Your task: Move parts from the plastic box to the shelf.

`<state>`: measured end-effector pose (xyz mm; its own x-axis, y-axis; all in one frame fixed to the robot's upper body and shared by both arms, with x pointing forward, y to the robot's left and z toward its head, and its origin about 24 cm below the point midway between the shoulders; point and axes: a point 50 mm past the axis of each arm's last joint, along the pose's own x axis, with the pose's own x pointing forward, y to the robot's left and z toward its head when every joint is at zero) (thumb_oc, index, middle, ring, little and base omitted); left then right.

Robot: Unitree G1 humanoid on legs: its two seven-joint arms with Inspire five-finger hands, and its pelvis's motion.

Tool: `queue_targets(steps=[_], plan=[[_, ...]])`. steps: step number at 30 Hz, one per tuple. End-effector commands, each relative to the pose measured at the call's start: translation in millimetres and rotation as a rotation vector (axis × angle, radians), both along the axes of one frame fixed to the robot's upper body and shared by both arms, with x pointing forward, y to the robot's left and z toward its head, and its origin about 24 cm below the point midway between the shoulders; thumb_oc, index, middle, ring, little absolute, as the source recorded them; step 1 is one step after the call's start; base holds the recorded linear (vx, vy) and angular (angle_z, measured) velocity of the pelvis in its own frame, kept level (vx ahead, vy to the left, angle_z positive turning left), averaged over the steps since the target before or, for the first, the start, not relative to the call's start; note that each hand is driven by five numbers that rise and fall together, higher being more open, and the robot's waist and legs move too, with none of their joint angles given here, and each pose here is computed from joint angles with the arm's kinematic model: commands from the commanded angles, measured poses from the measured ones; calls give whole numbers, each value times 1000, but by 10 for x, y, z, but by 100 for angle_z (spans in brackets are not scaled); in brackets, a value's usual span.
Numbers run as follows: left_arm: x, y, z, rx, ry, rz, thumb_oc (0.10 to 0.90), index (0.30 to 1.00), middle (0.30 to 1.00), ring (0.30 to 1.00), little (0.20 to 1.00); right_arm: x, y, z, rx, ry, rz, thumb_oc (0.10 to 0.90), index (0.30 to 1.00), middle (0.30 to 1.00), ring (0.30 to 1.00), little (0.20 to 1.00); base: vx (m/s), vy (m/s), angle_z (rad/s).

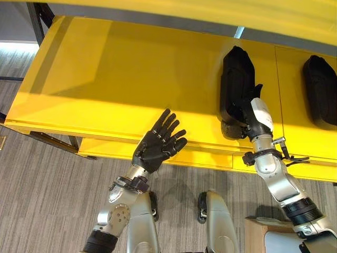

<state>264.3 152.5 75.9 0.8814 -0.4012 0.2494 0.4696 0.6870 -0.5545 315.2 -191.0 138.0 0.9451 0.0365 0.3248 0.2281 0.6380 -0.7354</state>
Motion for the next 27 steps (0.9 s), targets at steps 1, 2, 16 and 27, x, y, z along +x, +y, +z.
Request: queue_targets(steps=[1, 2, 16, 27], plan=[[-56, -178, 143, -62, -71, -57, 900, 1000, 1000, 1000, 1000, 48, -12, 189, 37, -69, -6, 400, 300, 300, 300, 300, 39, 6, 1], [-59, -182, 136, -63, -68, -57, 900, 1000, 1000, 1000, 1000, 51, -16, 184, 29, -67, -9, 400, 300, 300, 300, 300, 51, 7, 1], [-83, -149, 26, -22, -14, -89, 900, 1000, 1000, 1000, 1000, 259, -376, 516, -142, -94, -144, 400, 300, 300, 300, 300, 46, -17, 2], [-140, -139, -85, -17, 22, -109, 900, 1000, 1000, 1000, 1000, 310, -688, 699, -213, -78, -223, 400, 300, 300, 300, 300, 31, -7, 4]])
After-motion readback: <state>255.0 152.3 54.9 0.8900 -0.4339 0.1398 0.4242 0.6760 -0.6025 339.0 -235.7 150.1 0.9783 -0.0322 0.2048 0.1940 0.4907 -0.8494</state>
